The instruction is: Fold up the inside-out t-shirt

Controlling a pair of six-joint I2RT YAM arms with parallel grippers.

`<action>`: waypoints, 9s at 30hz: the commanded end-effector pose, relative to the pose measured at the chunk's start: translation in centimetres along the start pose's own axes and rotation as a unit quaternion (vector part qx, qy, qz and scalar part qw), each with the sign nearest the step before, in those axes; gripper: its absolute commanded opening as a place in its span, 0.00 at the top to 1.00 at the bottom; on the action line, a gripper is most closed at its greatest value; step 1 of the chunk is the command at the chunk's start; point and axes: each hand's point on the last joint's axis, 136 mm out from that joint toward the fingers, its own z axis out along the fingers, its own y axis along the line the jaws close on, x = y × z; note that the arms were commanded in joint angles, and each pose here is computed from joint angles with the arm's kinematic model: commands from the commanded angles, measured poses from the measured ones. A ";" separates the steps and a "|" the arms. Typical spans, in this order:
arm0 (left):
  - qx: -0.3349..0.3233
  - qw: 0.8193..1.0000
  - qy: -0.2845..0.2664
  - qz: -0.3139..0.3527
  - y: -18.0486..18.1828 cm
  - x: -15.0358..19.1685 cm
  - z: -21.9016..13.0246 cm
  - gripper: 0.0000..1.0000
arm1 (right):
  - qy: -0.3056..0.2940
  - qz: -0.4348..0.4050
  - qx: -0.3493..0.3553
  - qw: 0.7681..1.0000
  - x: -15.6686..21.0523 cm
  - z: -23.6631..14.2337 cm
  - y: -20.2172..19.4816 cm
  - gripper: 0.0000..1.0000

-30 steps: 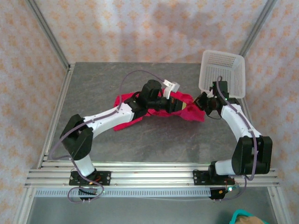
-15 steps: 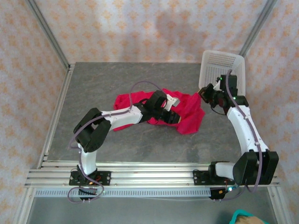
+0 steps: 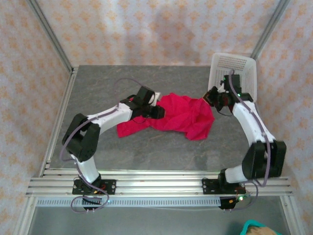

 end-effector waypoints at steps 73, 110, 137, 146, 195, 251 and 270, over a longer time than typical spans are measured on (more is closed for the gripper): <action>-0.019 0.907 -0.323 -0.270 16.0 -20.0 -26.5 1.00 | -0.157 -0.116 0.012 0.981 -7.2 -11.1 6.3 1.00; -0.014 0.935 -0.203 -0.289 16.7 -10.8 -20.7 1.00 | -0.002 -0.130 0.098 0.987 8.8 -2.4 -5.0 0.99; -0.149 0.962 -0.081 -0.215 15.3 2.8 -12.5 0.62 | -0.031 -0.086 0.124 0.988 1.3 1.3 -3.2 1.00; -0.130 0.959 -0.026 -0.251 16.3 7.2 -7.8 0.63 | -0.027 -0.080 0.117 0.990 1.4 1.6 -3.1 1.00; -0.007 0.849 -0.494 -0.186 6.5 -17.1 -51.1 1.00 | -0.277 -0.162 -0.109 0.941 -2.6 -28.4 14.4 1.00; -0.179 0.915 -0.146 -0.330 32.9 -15.7 -14.5 1.00 | 0.049 -0.116 0.188 0.974 4.8 5.1 -6.2 1.00; -0.274 0.917 -0.127 -0.259 27.3 -12.0 -19.0 0.46 | 0.031 -0.094 0.178 0.979 0.9 3.6 -4.8 0.41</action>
